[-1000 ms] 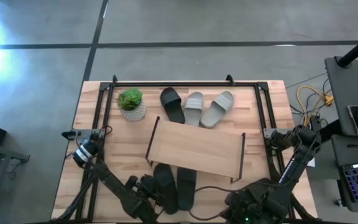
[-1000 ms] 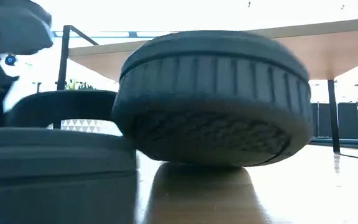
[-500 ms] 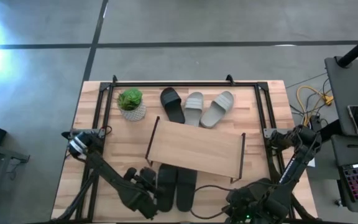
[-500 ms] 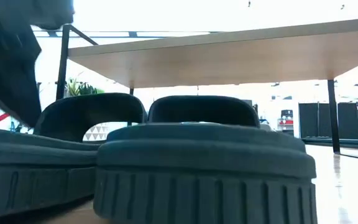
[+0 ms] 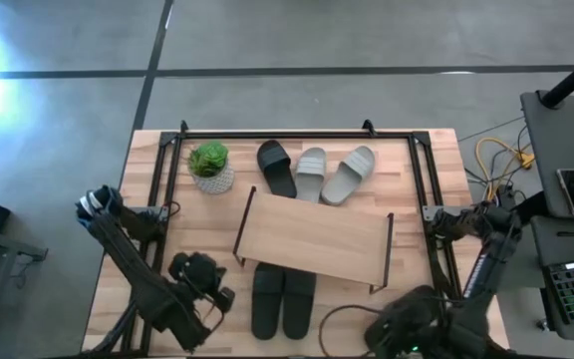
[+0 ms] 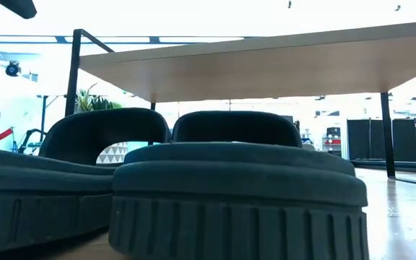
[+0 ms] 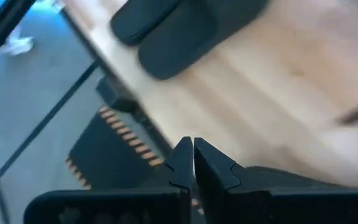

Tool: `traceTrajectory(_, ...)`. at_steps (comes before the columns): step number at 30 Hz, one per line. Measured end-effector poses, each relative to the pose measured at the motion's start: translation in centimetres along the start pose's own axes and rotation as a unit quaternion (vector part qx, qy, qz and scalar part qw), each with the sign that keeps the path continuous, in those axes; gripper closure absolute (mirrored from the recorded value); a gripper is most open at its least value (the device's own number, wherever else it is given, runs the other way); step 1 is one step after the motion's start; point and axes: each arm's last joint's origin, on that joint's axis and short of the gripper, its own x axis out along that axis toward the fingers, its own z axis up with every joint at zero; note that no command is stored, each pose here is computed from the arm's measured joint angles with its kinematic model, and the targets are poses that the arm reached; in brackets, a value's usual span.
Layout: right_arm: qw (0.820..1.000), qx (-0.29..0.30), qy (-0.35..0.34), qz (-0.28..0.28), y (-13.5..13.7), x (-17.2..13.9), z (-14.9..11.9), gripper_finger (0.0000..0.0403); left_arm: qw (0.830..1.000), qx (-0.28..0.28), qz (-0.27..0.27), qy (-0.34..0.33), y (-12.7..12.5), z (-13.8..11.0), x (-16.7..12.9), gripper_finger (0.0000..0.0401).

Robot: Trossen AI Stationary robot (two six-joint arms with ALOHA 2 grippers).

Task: Pick and place slides into the shelf
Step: Adjust the shelf

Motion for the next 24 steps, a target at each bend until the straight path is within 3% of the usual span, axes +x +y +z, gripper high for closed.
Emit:
traceTrajectory(4, 0.998, 0.016, -0.008, -0.066, -1.2, -1.7, 0.5, 0.0394, 1.000, -0.003, 0.003, -0.010, 1.5, 1.0, 0.1, 0.0401)
traceTrajectory(8, 0.995, 0.031, 0.009, -0.092, -1.7, -3.0, 0.2, 0.0394, 0.999, -0.045, -0.005, -0.015, 4.0, 1.6, 0.8, 0.0401)
traceTrajectory(15, 0.990, 0.085, 0.003, -0.111, -2.4, -4.3, -0.4, 0.0394, 0.984, -0.146, -0.093, -0.031, 8.0, 1.9, 2.6, 0.0401)
traceTrajectory(20, 0.986, 0.082, 0.029, -0.142, -2.8, -4.3, -0.7, 0.0394, 0.964, -0.211, -0.152, -0.054, 9.7, 1.7, 4.3, 0.0401)
traceTrajectory(24, 0.984, 0.070, 0.042, -0.159, -3.0, -4.4, -0.6, 0.0394, 0.953, -0.245, -0.171, -0.057, 10.5, 1.9, 5.2, 0.0401)
